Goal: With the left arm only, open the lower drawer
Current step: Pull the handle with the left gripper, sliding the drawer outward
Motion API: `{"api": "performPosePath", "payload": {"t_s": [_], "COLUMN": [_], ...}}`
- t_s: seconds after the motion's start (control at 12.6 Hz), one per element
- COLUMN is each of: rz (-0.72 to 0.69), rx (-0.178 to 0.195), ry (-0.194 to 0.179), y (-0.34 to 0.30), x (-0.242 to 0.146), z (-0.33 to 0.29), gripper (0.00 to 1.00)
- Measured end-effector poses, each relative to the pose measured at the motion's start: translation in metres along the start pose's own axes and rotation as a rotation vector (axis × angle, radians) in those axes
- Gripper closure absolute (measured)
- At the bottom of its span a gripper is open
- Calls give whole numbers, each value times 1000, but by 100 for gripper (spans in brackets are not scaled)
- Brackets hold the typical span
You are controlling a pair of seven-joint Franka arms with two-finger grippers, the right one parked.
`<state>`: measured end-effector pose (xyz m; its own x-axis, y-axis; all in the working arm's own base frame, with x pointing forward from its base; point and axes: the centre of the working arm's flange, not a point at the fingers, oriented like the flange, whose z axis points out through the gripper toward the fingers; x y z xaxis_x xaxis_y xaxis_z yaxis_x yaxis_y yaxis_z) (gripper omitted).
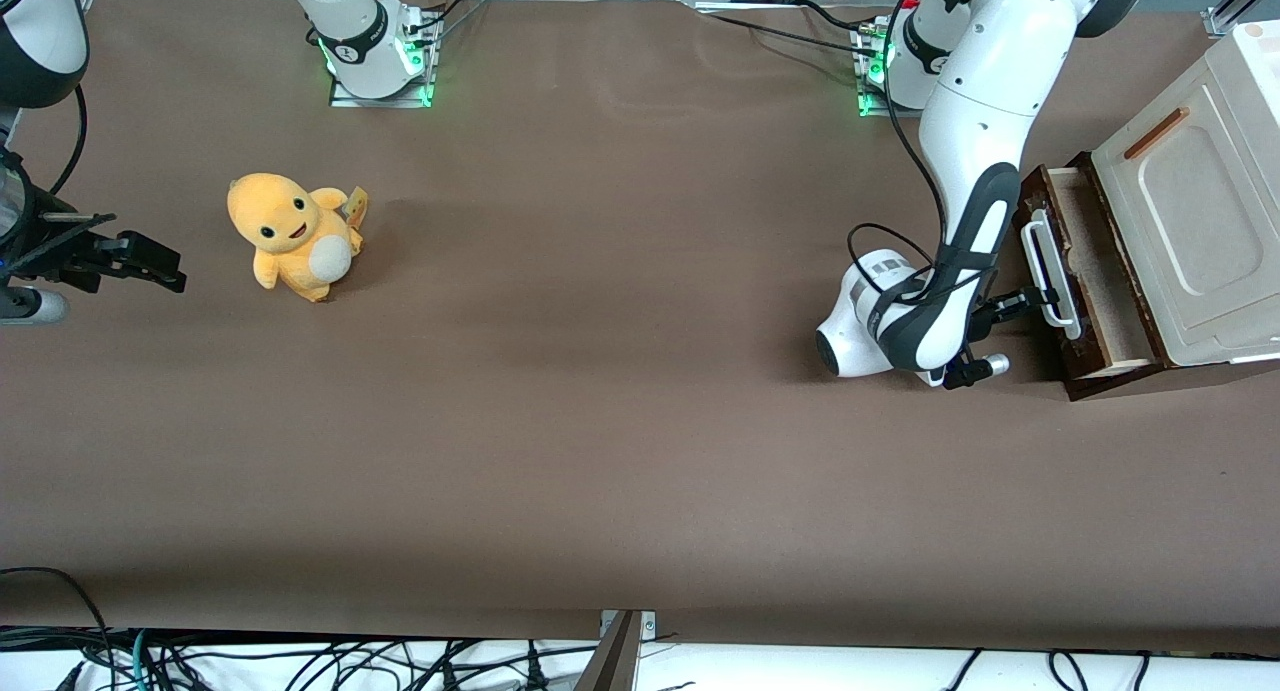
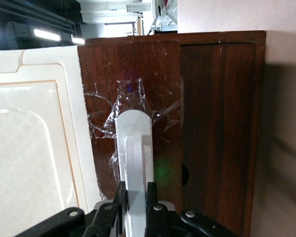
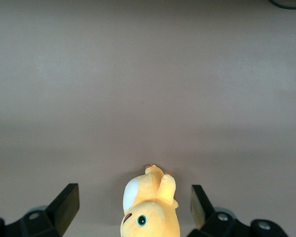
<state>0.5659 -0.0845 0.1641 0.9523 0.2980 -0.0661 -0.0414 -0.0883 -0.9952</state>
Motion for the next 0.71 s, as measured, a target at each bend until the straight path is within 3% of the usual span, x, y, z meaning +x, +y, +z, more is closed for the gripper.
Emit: {"api": "performPosePath", "payload": {"t_s": [0.71], "rz": [-6], "rx": [-24], "ry": [1], "y": [-5], "x": [-5], "z": [-21], "gripper": [81]}}
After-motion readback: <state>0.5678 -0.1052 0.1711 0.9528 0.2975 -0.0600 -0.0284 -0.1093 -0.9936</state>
